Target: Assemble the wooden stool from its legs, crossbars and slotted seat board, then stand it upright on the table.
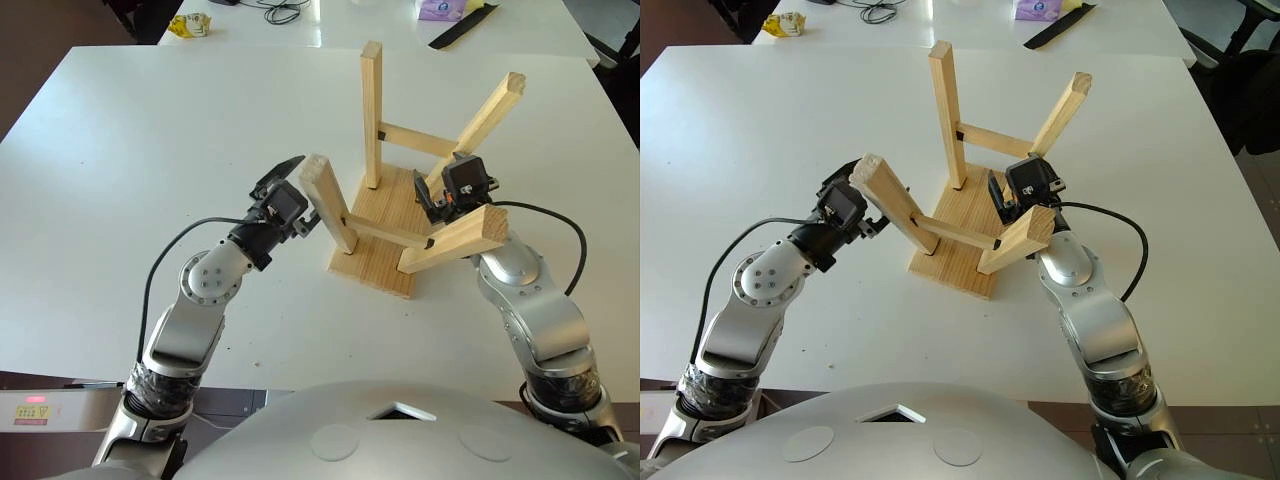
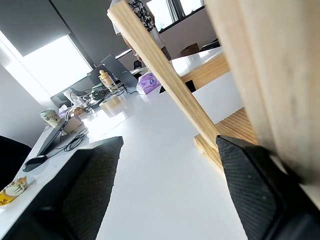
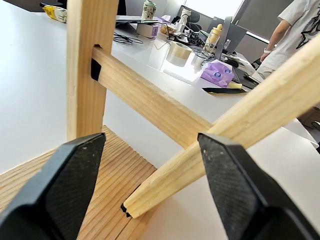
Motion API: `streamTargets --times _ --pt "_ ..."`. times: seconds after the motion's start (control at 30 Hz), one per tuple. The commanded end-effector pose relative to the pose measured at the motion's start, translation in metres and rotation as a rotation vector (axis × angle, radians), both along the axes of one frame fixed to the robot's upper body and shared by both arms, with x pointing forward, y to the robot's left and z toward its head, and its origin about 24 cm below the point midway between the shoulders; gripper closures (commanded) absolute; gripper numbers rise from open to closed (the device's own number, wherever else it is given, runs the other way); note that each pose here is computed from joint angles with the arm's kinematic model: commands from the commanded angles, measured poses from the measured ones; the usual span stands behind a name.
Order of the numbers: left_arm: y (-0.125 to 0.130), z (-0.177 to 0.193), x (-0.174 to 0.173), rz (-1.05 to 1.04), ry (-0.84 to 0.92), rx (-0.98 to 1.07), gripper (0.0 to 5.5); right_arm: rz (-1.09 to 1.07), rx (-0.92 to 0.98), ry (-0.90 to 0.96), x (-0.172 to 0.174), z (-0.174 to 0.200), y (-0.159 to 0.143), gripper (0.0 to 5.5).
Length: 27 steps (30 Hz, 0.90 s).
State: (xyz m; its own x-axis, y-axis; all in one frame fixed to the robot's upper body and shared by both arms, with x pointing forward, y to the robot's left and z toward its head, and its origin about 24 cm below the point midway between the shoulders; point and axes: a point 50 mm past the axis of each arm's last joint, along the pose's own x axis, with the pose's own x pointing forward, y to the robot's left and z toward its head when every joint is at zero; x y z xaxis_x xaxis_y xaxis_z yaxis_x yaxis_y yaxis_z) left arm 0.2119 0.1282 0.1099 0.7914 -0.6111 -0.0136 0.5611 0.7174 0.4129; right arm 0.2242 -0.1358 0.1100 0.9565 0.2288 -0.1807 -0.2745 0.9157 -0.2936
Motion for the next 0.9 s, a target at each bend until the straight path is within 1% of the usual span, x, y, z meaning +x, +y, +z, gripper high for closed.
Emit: streamTargets --times 0.03,0.17,0.33,0.4,0.5,0.67,0.8,0.9 --pt "-0.003 -0.001 -0.001 -0.036 -0.018 -0.02 2.02 0.056 0.018 -0.031 0.005 0.002 -0.007 2.1" --pt "-0.001 -0.001 0.001 -0.012 -0.03 -0.056 2.02 0.159 0.037 -0.033 0.01 0.004 -0.022 2.1" --pt "0.0 -0.004 0.003 -0.006 -0.038 -0.077 2.02 0.222 0.038 0.053 0.019 -0.003 -0.062 2.1" --pt "0.0 -0.004 0.006 -0.014 -0.038 -0.094 2.02 0.229 0.015 0.079 0.022 -0.006 -0.075 2.1" --pt "-0.002 -0.002 0.009 -0.049 -0.051 -0.092 2.02 0.247 -0.044 0.099 0.026 -0.011 -0.087 2.1" --pt "-0.003 0.002 0.015 -0.092 -0.053 -0.09 2.02 0.235 -0.11 0.136 0.03 -0.022 -0.096 2.1" --pt "-0.002 -0.004 0.019 -0.106 -0.033 -0.067 2.02 0.23 -0.181 0.202 0.031 -0.036 -0.1 2.1" --pt "-0.001 -0.011 0.017 -0.114 -0.01 -0.05 2.02 0.258 -0.196 0.22 0.035 -0.041 -0.093 2.1"
